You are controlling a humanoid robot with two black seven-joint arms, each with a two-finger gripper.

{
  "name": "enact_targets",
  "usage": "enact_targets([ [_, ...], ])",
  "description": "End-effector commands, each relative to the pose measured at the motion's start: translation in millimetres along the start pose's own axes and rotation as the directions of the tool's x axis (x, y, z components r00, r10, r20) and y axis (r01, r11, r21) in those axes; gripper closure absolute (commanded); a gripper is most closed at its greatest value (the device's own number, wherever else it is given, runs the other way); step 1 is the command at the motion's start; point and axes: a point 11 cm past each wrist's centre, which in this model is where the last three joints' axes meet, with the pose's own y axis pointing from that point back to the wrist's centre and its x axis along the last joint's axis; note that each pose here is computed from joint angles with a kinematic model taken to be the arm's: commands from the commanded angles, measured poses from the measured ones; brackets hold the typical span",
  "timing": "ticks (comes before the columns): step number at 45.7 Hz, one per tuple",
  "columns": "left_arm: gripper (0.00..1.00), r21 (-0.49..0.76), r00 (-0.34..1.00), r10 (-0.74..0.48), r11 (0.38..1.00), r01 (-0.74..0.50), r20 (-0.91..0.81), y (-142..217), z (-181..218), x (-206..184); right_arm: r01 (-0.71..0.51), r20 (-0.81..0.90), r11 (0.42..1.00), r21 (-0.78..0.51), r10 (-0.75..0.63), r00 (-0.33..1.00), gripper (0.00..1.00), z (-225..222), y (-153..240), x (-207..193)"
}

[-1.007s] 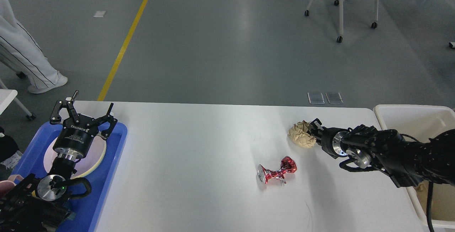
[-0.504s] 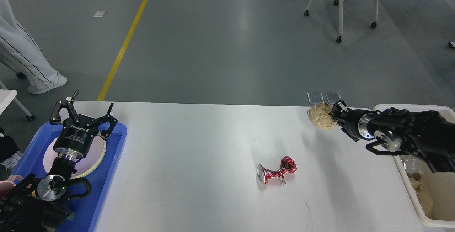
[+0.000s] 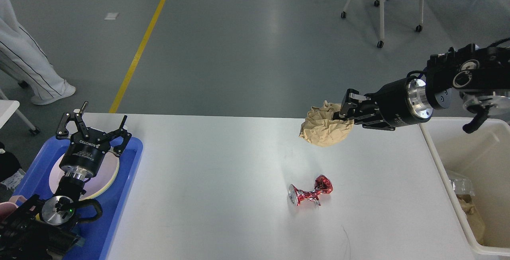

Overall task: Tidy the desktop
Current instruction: 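Lift the beige paper ball over the white bin and drop it, then raise the right gripper out of the bin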

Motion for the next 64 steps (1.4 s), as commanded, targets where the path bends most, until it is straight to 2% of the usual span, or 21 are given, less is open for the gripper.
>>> enact_targets([
  [1, 0.02, 0.000, 1.000, 0.000, 1.000, 0.000, 0.000, 0, 0, 0, 0.001, -0.011, 1.000, -0.016, -0.001, 1.000, 1.00, 2, 3, 0],
  [9, 0.02, 0.000, 1.000, 0.000, 1.000, 0.000, 0.000, 0, 0, 0, -0.051, 0.070, 0.993, -0.103, 0.058, 0.996, 1.00, 54, 3, 11],
  [17, 0.02, 0.000, 1.000, 0.003, 1.000, -0.003, 0.001, 0, 0, 0, -0.237, 0.164, 0.941, -0.241, 0.280, 0.946, 1.00, 144, 20, 59],
  [21, 0.02, 0.000, 1.000, 0.003, 1.000, -0.003, 0.001, 0, 0, 0, -0.354, 0.168, 0.867, -0.351, 0.430, 0.887, 1.00, 200, 37, 83],
  [25, 0.02, 0.000, 1.000, 0.001, 1.000, -0.001, 0.000, 0, 0, 0, -0.468, 0.132, 0.760, -0.450, 0.575, 0.807, 1.00, 254, 51, 100],
  [28, 0.02, 0.000, 1.000, 0.001, 1.000, -0.001, 0.000, 0, 0, 0, -0.513, 0.139, 0.690, -0.511, 0.655, 0.743, 1.00, 295, 55, 96],
  [33, 0.02, 0.000, 1.000, 0.000, 1.000, 0.000, 0.000, 0, 0, 0, -0.570, 0.168, 0.597, -0.564, 0.760, 0.628, 1.00, 337, 57, 87],
  [39, 0.02, 0.000, 1.000, 0.001, 1.000, -0.001, 0.000, 0, 0, 0, -0.645, 0.186, 0.479, -0.596, 0.863, 0.469, 1.00, 354, 51, 82],
  [43, 0.02, 0.000, 1.000, 0.003, 1.000, -0.003, 0.001, 0, 0, 1, -0.659, 0.241, 0.409, -0.631, 0.911, 0.334, 1.00, 365, 40, 66],
  [46, 0.02, 0.000, 1.000, 0.000, 1.000, 0.000, 0.000, -1, 0, 0, -0.652, 0.236, 0.369, -0.662, 0.929, 0.286, 1.00, 375, 36, 53],
  [50, 0.02, 0.000, 1.000, 0.003, 1.000, -0.003, 0.001, 0, 0, 0, -0.638, 0.218, 0.349, -0.687, 0.936, 0.277, 1.00, 385, 31, 38],
  [64, 0.02, 0.000, 1.000, 0.001, 1.000, -0.001, 0.001, 0, 0, 0, -0.640, 0.202, 0.329, -0.694, 0.943, 0.266, 1.00, 389, 38, 38],
])
